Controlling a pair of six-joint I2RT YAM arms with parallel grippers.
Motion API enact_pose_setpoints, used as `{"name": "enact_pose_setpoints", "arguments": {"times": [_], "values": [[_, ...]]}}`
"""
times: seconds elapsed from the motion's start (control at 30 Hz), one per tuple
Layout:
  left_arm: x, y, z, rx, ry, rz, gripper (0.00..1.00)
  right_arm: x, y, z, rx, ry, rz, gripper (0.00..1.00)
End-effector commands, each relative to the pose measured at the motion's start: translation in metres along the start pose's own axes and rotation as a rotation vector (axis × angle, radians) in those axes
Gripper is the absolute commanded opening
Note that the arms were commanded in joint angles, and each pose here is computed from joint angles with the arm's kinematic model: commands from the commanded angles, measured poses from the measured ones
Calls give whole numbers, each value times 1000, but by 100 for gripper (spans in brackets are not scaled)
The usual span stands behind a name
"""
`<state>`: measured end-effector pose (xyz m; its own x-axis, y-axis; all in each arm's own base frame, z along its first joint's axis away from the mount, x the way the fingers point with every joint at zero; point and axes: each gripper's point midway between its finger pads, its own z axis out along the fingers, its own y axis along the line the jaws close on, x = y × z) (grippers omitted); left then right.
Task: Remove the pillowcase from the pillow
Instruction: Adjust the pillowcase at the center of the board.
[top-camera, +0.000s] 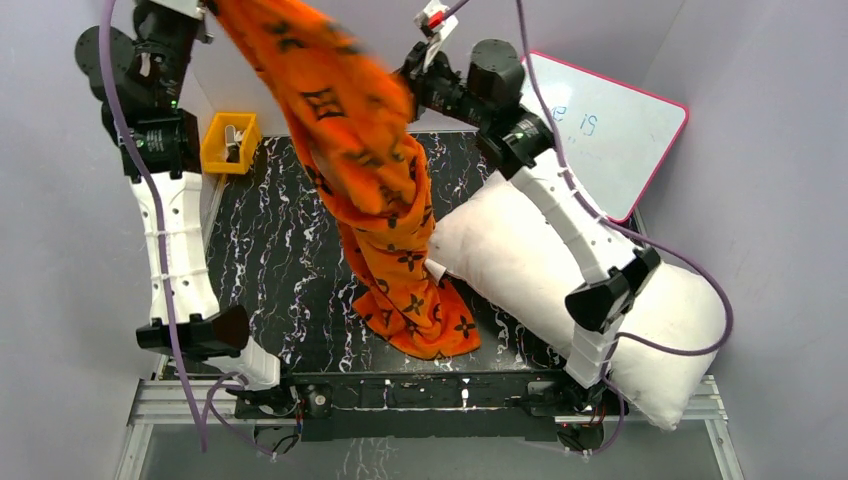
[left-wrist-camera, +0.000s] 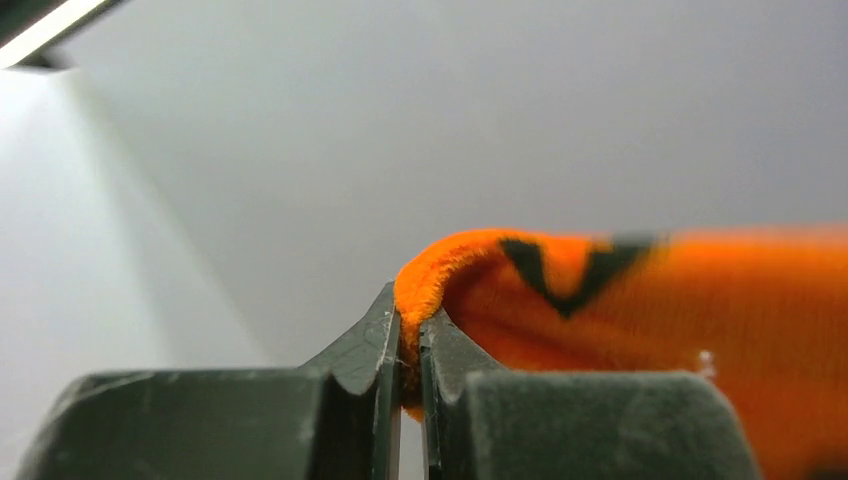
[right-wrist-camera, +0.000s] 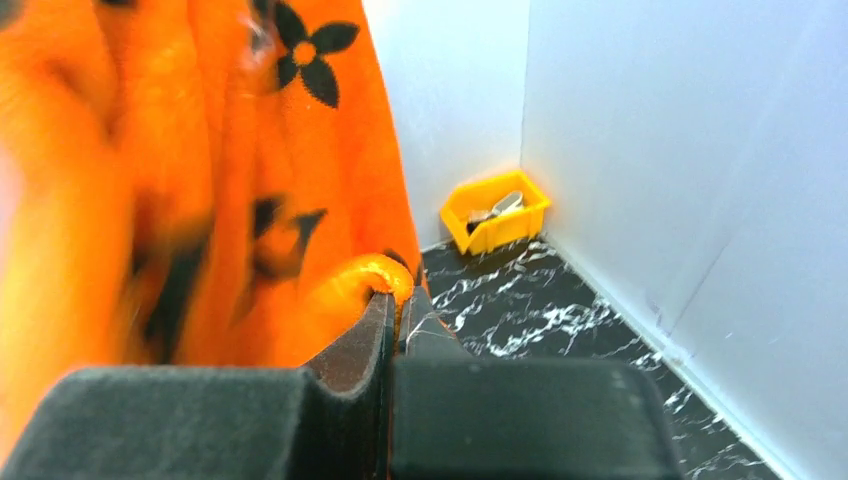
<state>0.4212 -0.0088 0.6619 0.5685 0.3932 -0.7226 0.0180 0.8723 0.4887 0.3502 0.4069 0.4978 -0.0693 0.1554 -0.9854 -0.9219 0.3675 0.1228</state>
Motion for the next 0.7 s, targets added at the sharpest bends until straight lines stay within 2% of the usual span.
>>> {"name": "enact_pose_setpoints", "arguments": {"times": [0.0, 0.2, 0.43, 0.57, 0.67], "values": [[-4, 111, -56, -494, 123, 120, 0, -180, 67, -103, -12, -408, -273, 0], [-58, 129, -122, -661, 161, 176, 0, -228, 76, -170, 161, -570, -293, 0], [-143, 128, -180, -741, 19, 183, 0, -250, 128, -210, 14, -622, -265, 0], [-164, 124, -181, -719, -22, 183, 0, -254, 137, -217, -8, -628, -273, 0], [-163, 118, -160, -671, -17, 201, 0, -252, 132, -209, -8, -614, -286, 0]]}}
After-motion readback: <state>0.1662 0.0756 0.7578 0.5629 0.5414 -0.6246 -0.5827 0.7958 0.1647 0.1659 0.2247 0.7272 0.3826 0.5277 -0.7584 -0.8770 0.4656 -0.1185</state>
